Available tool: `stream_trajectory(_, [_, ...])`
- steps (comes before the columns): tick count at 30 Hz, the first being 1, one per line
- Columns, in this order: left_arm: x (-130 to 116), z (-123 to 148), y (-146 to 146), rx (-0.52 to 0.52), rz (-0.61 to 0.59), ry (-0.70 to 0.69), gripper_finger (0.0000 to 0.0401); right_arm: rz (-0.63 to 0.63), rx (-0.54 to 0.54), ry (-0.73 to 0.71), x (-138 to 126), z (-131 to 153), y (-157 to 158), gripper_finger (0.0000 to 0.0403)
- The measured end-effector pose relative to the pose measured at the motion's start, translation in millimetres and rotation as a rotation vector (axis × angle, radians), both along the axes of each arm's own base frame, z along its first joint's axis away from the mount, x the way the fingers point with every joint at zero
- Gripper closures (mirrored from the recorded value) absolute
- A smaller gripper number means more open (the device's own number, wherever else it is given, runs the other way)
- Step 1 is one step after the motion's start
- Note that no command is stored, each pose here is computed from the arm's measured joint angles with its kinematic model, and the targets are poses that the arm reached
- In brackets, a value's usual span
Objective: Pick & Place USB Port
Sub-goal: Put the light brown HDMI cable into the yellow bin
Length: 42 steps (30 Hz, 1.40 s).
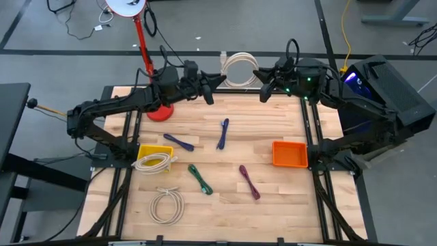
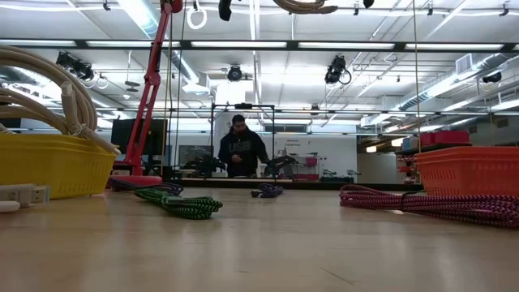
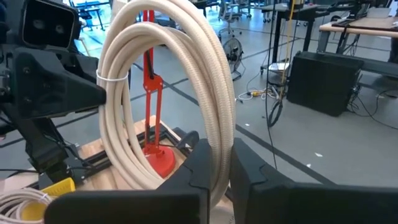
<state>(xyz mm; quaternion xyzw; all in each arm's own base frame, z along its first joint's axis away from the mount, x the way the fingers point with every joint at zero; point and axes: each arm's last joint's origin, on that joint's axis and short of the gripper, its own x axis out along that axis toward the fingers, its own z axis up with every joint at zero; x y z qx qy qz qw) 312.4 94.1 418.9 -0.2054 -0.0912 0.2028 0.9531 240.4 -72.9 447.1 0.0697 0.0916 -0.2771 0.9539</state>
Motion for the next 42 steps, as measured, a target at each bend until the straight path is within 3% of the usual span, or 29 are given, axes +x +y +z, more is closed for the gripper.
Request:
stream_trajectory(14, [0,-7,1,-0.005,0.024,0.079,0.0369,-0.012,-0.008,0.066,-1,-6,-3,0.0382])
stream_trajectory(19, [-2,-12,2,-0.001,0.07,0.148,0.0369,-0.017,-0.001,0.107,-1,-10,-4,0.0346])
stream_trajectory(23, [-6,-11,2,-0.003,0.073,0.161,0.0369,-0.011,-0.003,0.112,-1,-10,-4,0.0344])
stream_trajectory(31, [-25,-9,-6,-0.025,0.063,0.27,0.0369,-0.002,0.006,0.13,-5,-11,-7,0.035])
stream_trajectory(35, [-44,-5,-9,-0.037,0.129,0.332,0.0369,-0.085,-0.026,0.13,-14,-7,-14,0.0339])
stream_trajectory(38, [-58,-3,-12,-0.043,0.164,0.376,0.0369,-0.067,-0.015,0.123,-13,-7,-15,0.0334])
stream_trajectory(42, [-71,0,-19,-0.08,0.1,0.39,0.0369,-0.08,-0.009,0.141,-15,-9,-18,0.0333])
